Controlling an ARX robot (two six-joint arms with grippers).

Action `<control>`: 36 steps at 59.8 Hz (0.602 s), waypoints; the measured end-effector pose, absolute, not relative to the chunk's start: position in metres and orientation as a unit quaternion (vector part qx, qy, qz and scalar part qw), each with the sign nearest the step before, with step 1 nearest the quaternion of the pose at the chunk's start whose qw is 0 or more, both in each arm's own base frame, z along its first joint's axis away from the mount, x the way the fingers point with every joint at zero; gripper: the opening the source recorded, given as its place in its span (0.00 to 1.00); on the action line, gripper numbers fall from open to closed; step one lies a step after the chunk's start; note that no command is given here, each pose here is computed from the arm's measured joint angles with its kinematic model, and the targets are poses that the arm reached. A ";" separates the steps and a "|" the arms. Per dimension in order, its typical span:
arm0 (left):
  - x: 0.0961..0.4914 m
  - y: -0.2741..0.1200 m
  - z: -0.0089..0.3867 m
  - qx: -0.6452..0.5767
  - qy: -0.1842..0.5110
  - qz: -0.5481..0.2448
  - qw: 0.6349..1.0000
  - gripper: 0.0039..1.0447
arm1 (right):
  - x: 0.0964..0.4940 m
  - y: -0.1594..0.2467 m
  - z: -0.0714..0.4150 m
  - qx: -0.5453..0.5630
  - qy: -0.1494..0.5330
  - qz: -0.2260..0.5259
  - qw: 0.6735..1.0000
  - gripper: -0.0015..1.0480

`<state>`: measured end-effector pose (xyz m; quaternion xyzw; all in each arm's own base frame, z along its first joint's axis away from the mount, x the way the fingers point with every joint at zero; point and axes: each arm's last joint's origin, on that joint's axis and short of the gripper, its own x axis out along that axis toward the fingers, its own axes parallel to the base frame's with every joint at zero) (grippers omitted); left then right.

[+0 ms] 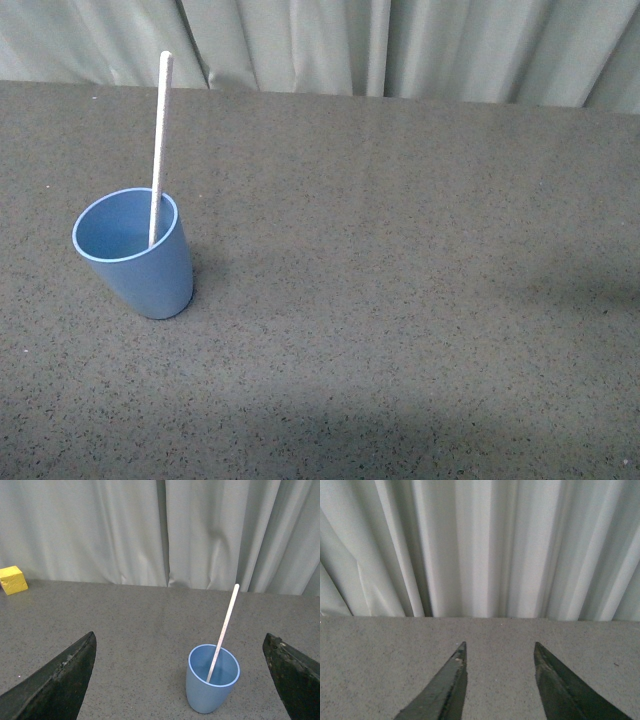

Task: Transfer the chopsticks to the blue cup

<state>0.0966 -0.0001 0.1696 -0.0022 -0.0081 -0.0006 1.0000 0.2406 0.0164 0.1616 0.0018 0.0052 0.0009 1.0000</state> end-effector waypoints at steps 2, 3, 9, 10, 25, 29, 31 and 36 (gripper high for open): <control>0.097 0.000 0.170 -0.002 -0.008 -0.001 1.000 0.94 | 0.232 0.015 0.160 0.001 0.009 0.001 1.000 0.27; 0.097 0.000 0.170 -0.002 -0.008 -0.001 1.000 0.94 | 0.231 0.014 0.160 0.001 0.009 0.001 1.000 0.26; 0.097 0.000 0.170 -0.002 -0.008 -0.001 1.000 0.94 | 0.211 0.006 0.161 0.001 0.008 0.009 1.000 0.03; 0.097 0.000 0.170 -0.002 -0.008 -0.001 1.000 0.94 | 0.207 0.004 0.161 -0.001 0.008 0.006 1.000 0.01; 0.097 0.000 0.170 -0.002 -0.008 -0.001 1.000 0.94 | 0.179 0.000 0.161 0.000 0.009 0.000 1.000 0.01; 0.097 0.000 0.170 -0.002 -0.008 -0.001 1.000 0.94 | 0.173 0.000 0.161 0.000 0.009 0.000 1.000 0.01; 0.097 0.000 0.170 -0.002 -0.008 -0.001 1.000 0.94 | 0.171 0.000 0.161 0.000 0.009 0.000 1.000 0.01; 0.097 0.000 0.170 -0.002 -0.008 -0.001 1.000 0.94 | 0.164 0.000 0.162 0.000 0.007 0.000 1.000 0.01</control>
